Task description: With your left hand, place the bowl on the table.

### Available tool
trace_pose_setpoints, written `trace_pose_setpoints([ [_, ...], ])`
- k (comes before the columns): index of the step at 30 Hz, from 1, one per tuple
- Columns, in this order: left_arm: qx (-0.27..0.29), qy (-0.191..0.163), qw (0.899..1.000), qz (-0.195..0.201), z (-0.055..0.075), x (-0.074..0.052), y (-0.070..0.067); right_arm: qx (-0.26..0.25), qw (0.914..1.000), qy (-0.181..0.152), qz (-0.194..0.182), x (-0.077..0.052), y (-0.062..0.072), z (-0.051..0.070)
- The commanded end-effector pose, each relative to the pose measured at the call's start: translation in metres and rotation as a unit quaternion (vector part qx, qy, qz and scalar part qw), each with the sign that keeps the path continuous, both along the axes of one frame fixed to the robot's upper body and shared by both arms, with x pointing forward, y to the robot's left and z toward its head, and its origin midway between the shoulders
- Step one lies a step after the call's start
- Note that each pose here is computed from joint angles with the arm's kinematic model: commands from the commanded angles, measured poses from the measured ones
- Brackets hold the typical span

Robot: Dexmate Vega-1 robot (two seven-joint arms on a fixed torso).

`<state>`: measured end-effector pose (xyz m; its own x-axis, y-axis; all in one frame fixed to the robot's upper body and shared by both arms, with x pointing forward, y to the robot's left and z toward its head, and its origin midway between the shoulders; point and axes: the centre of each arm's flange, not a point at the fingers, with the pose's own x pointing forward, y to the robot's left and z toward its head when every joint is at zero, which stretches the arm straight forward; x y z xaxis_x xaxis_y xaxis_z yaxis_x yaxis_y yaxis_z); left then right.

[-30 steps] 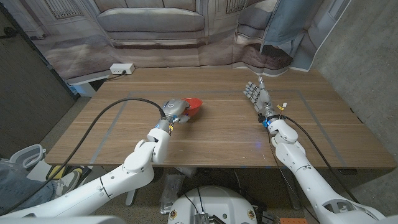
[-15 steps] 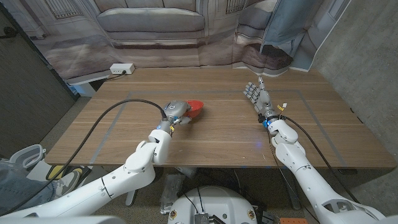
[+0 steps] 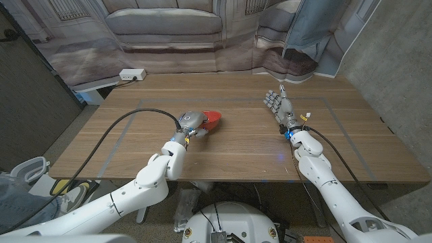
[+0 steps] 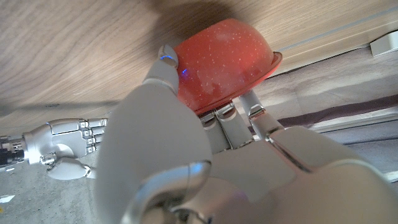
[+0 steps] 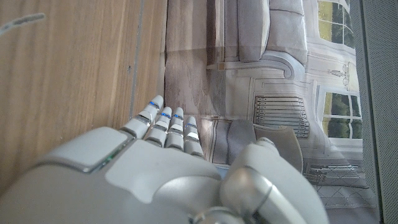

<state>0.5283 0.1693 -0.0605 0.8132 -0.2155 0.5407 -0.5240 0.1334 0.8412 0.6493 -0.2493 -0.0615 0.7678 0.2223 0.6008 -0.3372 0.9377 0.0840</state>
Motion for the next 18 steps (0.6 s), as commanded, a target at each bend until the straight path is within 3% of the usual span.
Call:
trace_pose_setpoints([
  [1, 0.002, 0.009, 1.000, 0.003, 0.000, 0.004, -0.001, -0.001, 1.0000, 0.000, 0.001, 0.000, 0.001, 0.000],
  [18, 0.002, 0.033, 0.999, 0.004, -0.003, 0.018, -0.002, 0.004, 1.0000, 0.005, -0.003, 0.003, 0.000, -0.004],
])
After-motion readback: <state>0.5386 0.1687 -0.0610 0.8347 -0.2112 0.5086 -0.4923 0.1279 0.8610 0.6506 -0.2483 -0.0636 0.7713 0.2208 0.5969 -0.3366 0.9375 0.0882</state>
